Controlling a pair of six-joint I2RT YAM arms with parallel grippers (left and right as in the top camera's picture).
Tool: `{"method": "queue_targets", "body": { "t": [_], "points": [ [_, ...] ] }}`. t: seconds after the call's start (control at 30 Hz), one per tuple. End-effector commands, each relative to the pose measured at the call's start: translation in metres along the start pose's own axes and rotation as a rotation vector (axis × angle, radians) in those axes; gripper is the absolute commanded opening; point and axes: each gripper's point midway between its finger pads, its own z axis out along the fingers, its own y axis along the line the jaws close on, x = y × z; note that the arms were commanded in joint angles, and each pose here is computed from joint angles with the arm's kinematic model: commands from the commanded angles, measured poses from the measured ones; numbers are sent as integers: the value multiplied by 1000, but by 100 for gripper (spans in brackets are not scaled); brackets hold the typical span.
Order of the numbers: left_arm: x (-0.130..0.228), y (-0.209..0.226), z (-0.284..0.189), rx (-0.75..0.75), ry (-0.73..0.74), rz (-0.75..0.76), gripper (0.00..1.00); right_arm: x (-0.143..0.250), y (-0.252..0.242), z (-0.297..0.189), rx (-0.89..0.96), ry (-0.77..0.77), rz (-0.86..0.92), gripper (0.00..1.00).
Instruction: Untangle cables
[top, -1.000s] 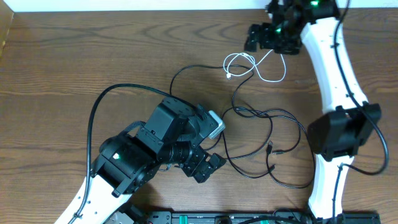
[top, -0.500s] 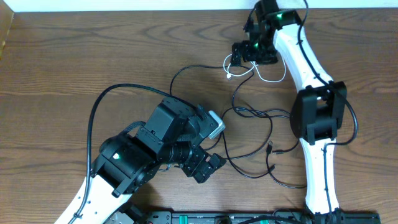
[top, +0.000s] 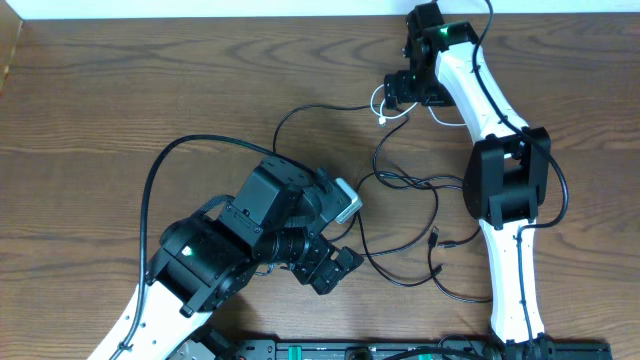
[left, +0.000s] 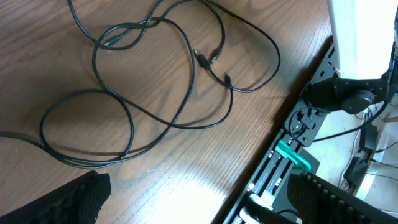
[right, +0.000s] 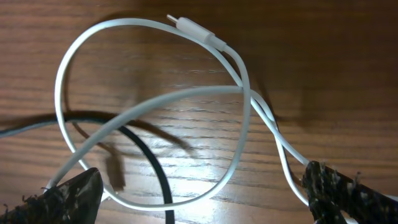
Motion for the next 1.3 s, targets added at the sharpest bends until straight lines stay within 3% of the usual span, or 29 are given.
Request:
{"method": "queue_targets", "body": {
  "t": [0.0,0.07,0.3,0.67,0.8,0.87,1.1,1.27],
  "points": [
    [1,1,0,-3,2,-12,96,-1,-9,4,41,-6,103,99],
    [1,1,0,-3,2,-12,96,-1,-9,6,43,-2,122,98],
    [1,1,0,-3,3,-12,97,8,-9,25,47,40,187,76],
    [1,1,0,-3,6,-13,96,25,2,55,-15,134,210,73],
    [5,1,-1,-3,19,-18,96,25,4,56,-26,136,210,33],
    [5,1,-1,-2,21,-19,96,25,5,56,-30,137,211,1],
    [5,1,-1,-3,21,-19,96,21,12,38,-104,135,200,1],
    [5,1,-1,-3,20,-19,96,-4,15,-30,-154,-7,134,1]
  ]
}}
